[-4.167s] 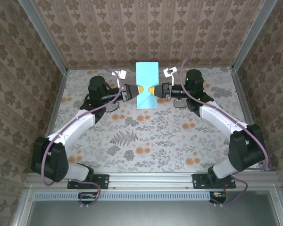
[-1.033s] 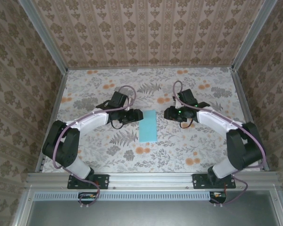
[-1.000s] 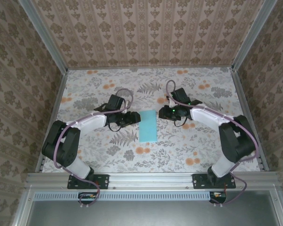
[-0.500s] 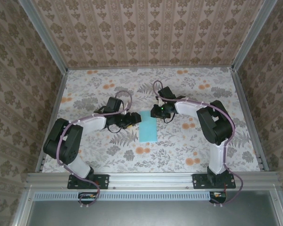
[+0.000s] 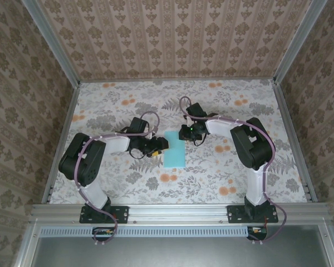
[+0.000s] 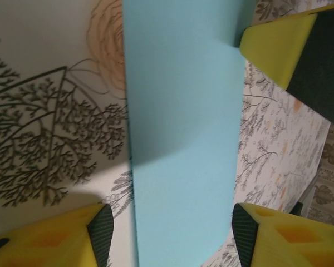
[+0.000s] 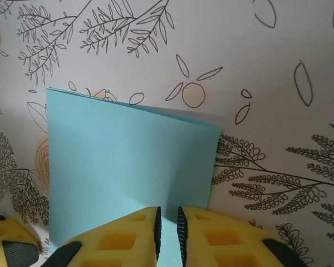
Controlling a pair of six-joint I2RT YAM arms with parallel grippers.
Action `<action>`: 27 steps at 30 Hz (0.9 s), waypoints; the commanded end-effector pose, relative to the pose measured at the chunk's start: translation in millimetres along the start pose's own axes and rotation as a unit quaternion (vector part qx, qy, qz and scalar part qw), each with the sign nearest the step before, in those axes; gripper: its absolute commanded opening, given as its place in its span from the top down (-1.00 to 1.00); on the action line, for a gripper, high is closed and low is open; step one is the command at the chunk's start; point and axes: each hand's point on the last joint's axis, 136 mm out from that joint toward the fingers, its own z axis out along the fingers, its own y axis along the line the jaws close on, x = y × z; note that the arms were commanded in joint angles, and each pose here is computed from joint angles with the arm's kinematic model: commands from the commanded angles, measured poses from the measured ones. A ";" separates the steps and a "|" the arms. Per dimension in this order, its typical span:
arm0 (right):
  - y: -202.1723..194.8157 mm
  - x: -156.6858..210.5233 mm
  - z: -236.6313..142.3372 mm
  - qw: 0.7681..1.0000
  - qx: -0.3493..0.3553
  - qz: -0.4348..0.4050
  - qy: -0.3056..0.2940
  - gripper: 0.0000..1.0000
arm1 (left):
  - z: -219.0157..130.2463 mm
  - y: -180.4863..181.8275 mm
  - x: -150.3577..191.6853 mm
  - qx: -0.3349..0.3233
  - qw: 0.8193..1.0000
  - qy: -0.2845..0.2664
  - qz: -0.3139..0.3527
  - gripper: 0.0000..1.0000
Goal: Fold a paper plane with a square sheet of paper (fold left side to right side)
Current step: Turn over the paper at the center of the table, then third fold the triangle at the center of the table.
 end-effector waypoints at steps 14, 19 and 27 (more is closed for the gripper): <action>-17.4 14.1 9.9 0.999 0.035 0.000 0.027 0.61 | 10.2 -0.7 12.0 -0.019 0.999 0.036 -0.011 -0.24; -17.1 13.8 10.3 0.999 0.035 -0.001 0.027 0.60 | 10.7 -0.9 16.1 -0.020 0.999 0.043 -0.014 -0.22; -18.3 14.4 11.5 0.999 0.036 0.000 0.028 0.60 | 9.0 -4.2 18.5 -0.016 0.999 0.040 -0.020 -0.02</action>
